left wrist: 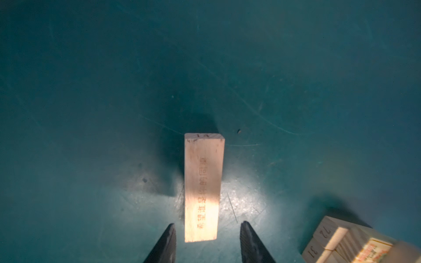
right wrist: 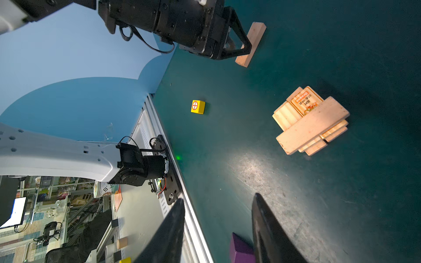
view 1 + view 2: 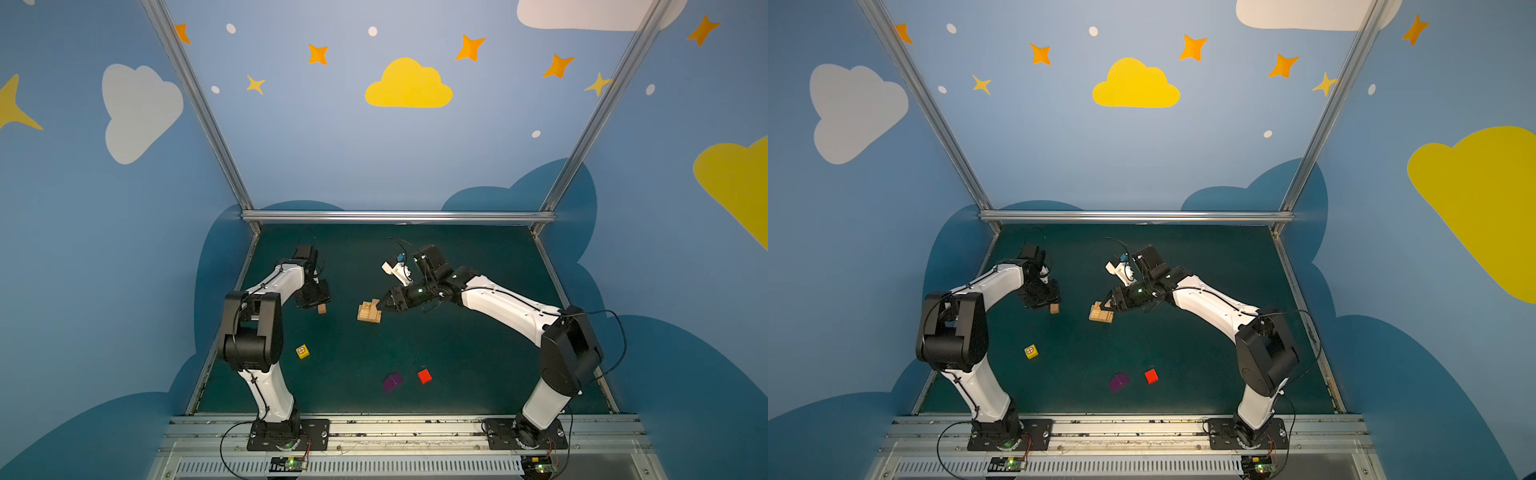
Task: Build the wood block tower
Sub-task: 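Lower the open left gripper over the loose plain block marked 14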
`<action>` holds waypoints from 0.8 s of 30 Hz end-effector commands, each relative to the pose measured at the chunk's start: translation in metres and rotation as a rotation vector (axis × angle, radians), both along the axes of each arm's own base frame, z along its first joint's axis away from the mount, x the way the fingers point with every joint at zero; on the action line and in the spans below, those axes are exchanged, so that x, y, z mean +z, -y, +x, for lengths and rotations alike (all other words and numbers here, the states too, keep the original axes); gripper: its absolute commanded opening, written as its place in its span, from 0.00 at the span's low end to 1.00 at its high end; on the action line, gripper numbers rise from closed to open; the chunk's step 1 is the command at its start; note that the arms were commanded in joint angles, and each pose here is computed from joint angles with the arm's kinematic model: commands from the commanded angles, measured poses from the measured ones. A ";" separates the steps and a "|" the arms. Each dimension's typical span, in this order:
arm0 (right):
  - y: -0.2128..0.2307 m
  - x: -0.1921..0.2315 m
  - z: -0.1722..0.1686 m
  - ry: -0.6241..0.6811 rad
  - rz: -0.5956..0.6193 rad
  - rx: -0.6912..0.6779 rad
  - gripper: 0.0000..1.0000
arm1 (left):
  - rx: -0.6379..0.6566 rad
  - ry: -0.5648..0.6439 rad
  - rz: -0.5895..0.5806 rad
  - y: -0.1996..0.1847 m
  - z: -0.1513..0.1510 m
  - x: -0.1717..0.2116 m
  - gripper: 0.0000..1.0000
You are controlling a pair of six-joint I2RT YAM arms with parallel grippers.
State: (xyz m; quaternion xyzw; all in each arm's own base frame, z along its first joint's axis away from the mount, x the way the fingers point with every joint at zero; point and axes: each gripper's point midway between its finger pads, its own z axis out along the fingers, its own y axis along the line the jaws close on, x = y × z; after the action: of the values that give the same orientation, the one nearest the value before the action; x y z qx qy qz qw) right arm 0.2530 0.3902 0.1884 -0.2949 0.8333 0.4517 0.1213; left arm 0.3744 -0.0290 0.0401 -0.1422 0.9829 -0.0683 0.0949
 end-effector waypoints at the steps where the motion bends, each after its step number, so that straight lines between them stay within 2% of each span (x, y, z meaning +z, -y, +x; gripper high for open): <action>1: -0.001 0.005 -0.001 0.014 0.015 0.023 0.43 | -0.009 -0.009 0.025 -0.005 0.000 0.001 0.46; 11: -0.005 0.005 -0.001 0.000 0.029 0.028 0.40 | -0.005 -0.021 -0.001 -0.005 0.001 0.001 0.46; 18: -0.007 0.009 -0.002 -0.014 0.036 0.040 0.39 | -0.025 0.014 0.032 -0.010 0.019 0.011 0.45; 24: -0.006 0.010 -0.002 -0.005 0.028 0.036 0.40 | -0.027 0.006 0.015 -0.005 0.017 0.005 0.45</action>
State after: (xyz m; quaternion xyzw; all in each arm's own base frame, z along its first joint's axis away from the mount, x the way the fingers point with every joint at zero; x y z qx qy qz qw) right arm 0.2503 0.3938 0.1871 -0.2984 0.8283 0.4618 0.1079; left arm 0.3962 -0.0229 0.0509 -0.1339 0.9823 -0.0665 0.1129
